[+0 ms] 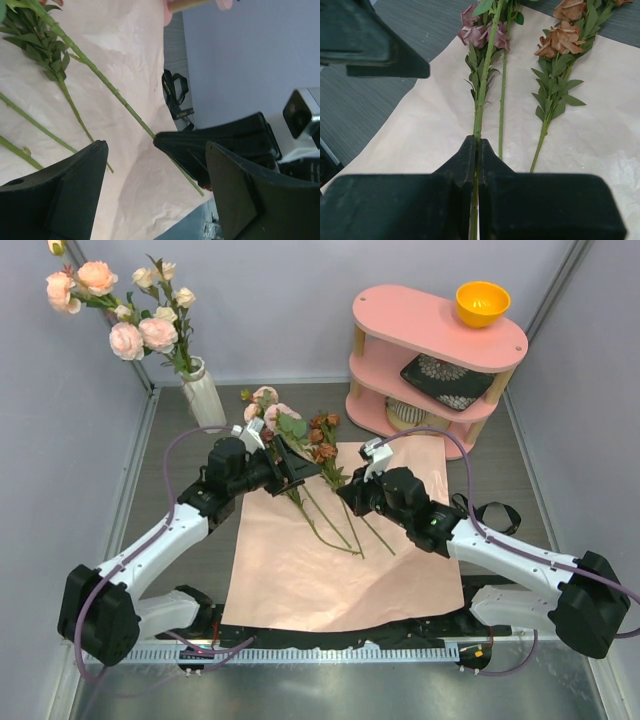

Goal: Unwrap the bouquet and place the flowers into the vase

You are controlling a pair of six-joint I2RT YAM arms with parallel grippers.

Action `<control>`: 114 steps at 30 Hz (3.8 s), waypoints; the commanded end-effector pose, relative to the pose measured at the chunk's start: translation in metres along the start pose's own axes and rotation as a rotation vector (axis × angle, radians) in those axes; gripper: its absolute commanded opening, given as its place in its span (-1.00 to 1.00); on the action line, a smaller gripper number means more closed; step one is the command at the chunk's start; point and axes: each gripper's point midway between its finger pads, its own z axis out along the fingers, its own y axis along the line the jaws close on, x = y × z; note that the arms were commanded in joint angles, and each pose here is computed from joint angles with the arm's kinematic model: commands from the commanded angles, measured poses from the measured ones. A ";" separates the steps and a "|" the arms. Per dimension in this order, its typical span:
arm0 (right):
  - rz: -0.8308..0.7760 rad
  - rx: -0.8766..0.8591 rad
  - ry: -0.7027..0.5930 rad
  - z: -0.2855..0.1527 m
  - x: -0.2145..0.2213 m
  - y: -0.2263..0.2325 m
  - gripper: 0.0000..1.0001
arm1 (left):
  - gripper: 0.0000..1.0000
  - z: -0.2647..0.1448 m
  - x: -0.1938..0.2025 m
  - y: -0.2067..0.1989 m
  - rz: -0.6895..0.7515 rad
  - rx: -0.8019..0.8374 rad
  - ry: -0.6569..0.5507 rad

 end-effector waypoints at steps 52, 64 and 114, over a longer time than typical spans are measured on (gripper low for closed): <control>-0.017 -0.010 -0.009 -0.017 -0.007 0.003 -0.33 | -1.00 -0.143 -0.221 -0.092 0.904 -0.582 -0.934; -0.015 0.032 -0.007 -0.027 -0.008 -0.005 -0.32 | -1.00 -0.214 -0.376 -0.158 0.873 -0.583 -1.365; -0.020 0.054 0.048 -0.017 0.001 -0.008 -0.32 | -0.89 -0.150 -0.468 -0.074 1.010 -0.882 -1.336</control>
